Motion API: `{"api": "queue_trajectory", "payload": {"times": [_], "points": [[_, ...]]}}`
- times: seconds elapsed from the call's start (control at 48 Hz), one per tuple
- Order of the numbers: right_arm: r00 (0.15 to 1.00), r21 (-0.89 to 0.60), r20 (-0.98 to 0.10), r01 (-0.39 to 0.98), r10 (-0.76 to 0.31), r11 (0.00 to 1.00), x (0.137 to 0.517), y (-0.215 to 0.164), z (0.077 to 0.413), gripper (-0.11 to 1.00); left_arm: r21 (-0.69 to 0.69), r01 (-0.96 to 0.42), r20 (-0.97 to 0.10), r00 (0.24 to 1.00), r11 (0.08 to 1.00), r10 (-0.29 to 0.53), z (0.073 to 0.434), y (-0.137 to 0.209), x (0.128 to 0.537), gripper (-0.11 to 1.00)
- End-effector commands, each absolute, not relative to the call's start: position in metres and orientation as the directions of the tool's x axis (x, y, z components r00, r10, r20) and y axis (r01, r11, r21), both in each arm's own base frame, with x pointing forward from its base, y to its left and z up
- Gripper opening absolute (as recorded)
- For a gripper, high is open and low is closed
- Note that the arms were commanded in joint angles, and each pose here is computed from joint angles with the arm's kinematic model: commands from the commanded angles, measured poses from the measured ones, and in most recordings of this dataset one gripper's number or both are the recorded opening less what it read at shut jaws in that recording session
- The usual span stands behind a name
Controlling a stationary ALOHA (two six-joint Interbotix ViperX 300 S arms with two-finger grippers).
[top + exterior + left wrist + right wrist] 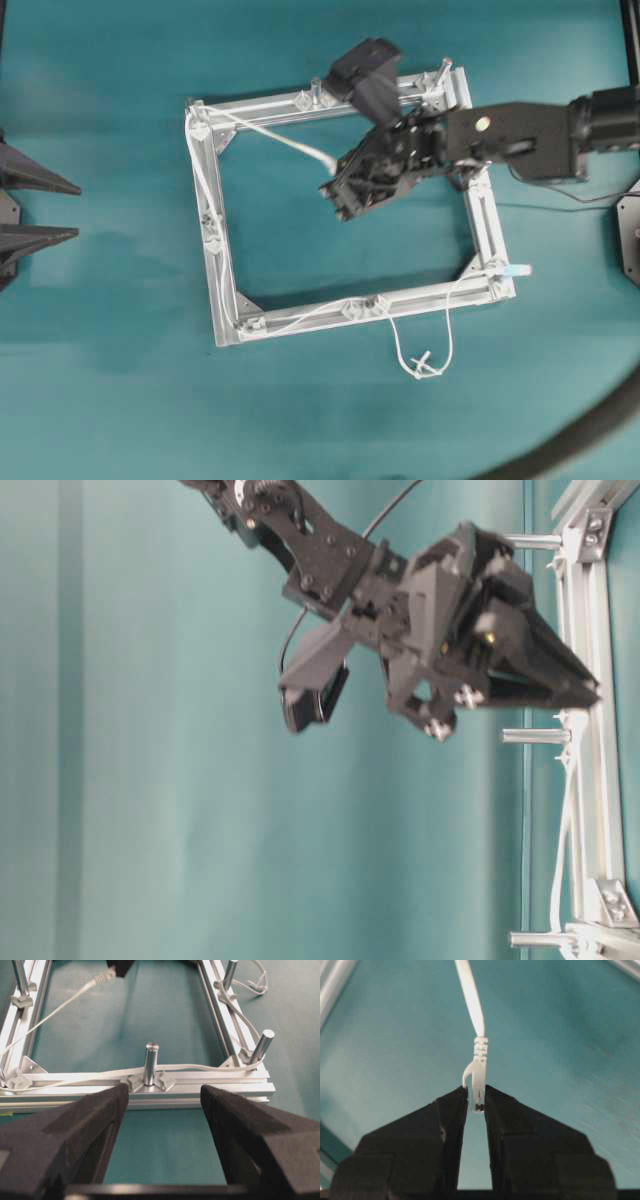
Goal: Move the cable alternately left and right between 8 pins so it hooks onto each one.
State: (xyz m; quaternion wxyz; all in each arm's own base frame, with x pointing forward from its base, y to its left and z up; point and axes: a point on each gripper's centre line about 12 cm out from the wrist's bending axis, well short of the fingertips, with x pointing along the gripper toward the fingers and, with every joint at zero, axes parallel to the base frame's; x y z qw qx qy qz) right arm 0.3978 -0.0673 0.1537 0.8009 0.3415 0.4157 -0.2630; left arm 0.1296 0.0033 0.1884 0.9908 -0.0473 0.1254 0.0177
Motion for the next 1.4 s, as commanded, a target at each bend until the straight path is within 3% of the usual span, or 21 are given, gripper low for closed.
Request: {"api": "queue_trajectory", "payload": {"times": [0.0, 0.625, 0.812, 1.375], "points": [[0.53, 0.341, -0.833, 0.714, -0.155, 0.611, 0.389, -0.074, 0.171, 0.14, -0.091, -0.051, -0.229, 0.973, 0.995, 0.029, 0.198, 0.004, 0.131, 0.72], [0.411, 0.274, -0.876, 0.855, -0.254, 0.44, 0.324, -0.116, 0.174, 0.14, -0.091, -0.051, -0.229, 0.973, 0.995, 0.029, 0.198, 0.004, 0.131, 0.72], [0.329, 0.172, -0.894, 0.879, -0.304, 0.444, 0.306, -0.124, 0.182, 0.14, -0.091, -0.051, -0.231, 0.973, 0.995, 0.028, 0.198, 0.004, 0.131, 0.72], [0.211, 0.011, -0.891, 0.895, -0.402, 0.447, 0.285, -0.145, 0.19, 0.14, -0.091, -0.049, -0.231, 0.973, 0.995, 0.027, 0.198, 0.004, 0.131, 0.72]]}}
